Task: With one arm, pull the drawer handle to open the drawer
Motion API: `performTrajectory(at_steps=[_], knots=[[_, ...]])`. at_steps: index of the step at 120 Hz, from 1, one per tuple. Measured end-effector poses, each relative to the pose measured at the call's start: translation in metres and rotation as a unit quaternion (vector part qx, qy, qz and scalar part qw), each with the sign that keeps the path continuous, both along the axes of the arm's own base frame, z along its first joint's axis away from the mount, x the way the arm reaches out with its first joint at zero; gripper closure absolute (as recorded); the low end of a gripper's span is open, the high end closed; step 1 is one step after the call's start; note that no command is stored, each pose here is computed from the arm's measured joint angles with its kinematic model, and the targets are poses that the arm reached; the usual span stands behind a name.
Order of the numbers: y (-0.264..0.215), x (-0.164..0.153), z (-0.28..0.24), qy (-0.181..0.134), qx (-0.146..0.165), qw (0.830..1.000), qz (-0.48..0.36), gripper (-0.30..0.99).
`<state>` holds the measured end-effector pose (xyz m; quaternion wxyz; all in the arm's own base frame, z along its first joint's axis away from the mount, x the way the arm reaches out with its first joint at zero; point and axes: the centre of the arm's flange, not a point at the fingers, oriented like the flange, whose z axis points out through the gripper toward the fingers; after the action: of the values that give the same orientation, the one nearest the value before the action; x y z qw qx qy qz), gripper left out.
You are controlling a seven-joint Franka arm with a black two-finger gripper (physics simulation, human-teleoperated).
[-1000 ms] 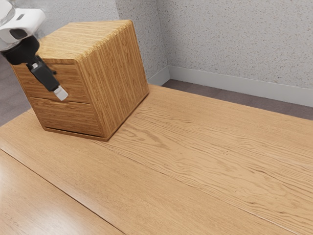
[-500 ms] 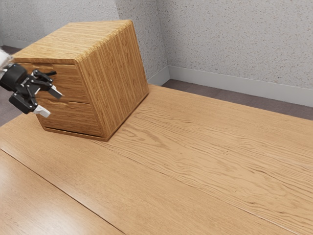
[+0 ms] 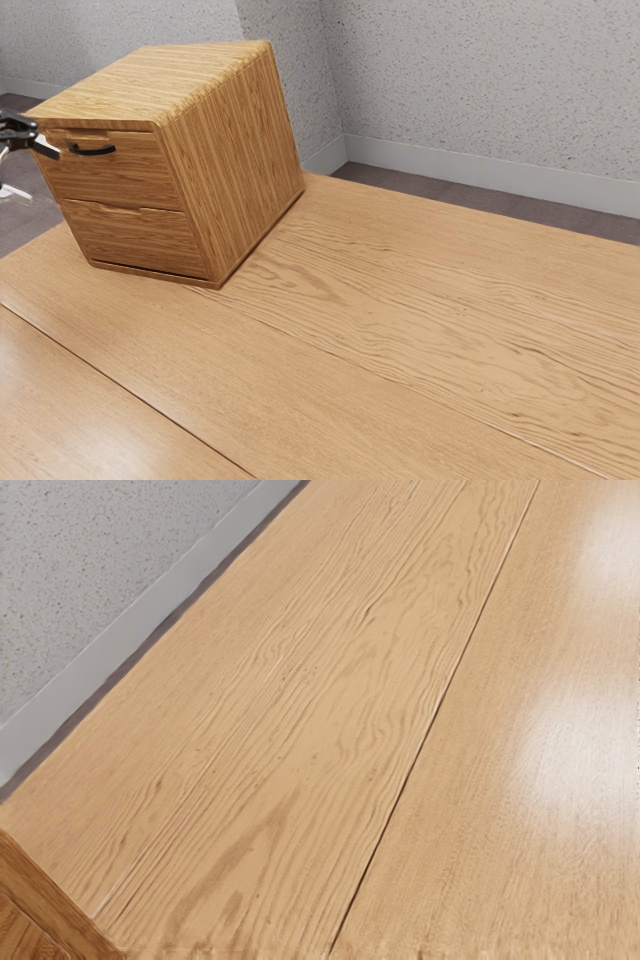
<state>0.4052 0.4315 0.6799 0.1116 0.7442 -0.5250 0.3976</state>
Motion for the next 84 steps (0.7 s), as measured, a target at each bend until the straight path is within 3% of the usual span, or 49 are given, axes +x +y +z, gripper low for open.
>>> performTrajectory(at_steps=[25, 42, 54, 84], knots=[[0.046, -0.032, 0.004, 0.016, 0.055, 0.997, 0.047, 0.00], [0.064, -0.010, -0.021, 0.029, 0.091, 0.992, 0.078, 0.00], [0.058, 0.014, -0.022, 0.014, 0.110, 0.990, 0.081, 0.00], [0.063, 0.017, 0.012, -0.037, 0.137, 0.983, 0.114, 0.00]])
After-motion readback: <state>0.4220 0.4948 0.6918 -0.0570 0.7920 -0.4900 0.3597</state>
